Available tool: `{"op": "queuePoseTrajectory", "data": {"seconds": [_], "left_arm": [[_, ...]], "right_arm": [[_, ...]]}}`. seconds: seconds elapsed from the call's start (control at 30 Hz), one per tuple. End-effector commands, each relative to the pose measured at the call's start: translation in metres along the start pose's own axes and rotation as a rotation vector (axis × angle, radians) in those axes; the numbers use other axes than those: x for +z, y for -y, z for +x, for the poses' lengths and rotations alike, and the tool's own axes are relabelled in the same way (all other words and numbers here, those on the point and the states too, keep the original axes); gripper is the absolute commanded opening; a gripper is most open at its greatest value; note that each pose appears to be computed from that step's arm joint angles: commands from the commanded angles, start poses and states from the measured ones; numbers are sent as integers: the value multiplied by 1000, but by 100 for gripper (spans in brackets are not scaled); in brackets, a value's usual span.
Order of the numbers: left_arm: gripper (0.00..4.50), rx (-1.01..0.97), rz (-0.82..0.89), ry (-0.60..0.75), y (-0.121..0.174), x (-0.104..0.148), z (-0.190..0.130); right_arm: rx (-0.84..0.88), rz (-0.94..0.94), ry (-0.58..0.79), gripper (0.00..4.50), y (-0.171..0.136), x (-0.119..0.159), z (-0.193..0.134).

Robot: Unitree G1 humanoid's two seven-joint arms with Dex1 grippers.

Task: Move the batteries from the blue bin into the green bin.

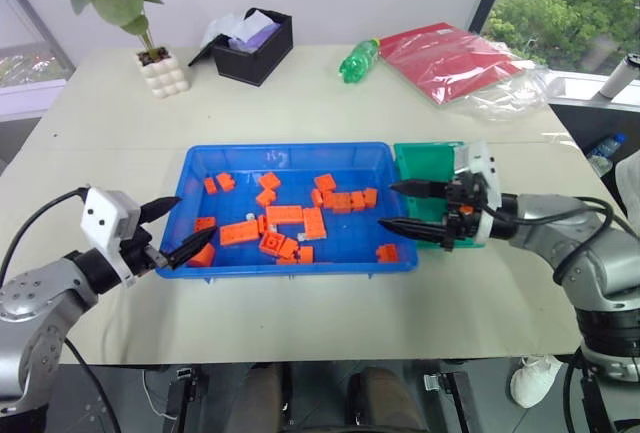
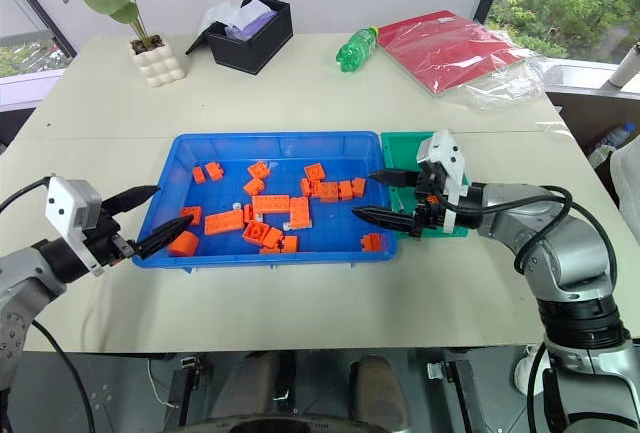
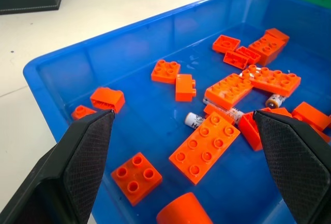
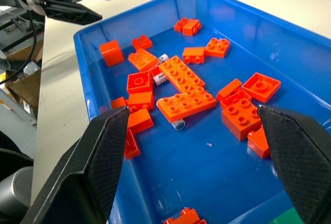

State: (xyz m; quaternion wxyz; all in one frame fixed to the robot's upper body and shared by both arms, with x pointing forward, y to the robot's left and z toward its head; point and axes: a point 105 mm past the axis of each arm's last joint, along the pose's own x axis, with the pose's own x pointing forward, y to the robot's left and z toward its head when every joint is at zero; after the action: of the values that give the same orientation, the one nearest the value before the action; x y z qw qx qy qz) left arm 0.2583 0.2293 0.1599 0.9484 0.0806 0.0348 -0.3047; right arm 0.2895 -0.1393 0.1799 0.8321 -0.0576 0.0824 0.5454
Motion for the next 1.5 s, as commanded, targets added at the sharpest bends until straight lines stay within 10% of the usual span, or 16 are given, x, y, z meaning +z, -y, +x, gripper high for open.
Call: {"op": "queuePoseTrajectory", "data": {"seconds": [0.03,1.5], "left_arm": [[450,4,39,25,-1,8,0],[450,-33,86,-58,-23,15,-5]], "right_arm": [[8,-48,20,407,-4,9,-1],[67,-244,131,407,-6,45,45]]}}
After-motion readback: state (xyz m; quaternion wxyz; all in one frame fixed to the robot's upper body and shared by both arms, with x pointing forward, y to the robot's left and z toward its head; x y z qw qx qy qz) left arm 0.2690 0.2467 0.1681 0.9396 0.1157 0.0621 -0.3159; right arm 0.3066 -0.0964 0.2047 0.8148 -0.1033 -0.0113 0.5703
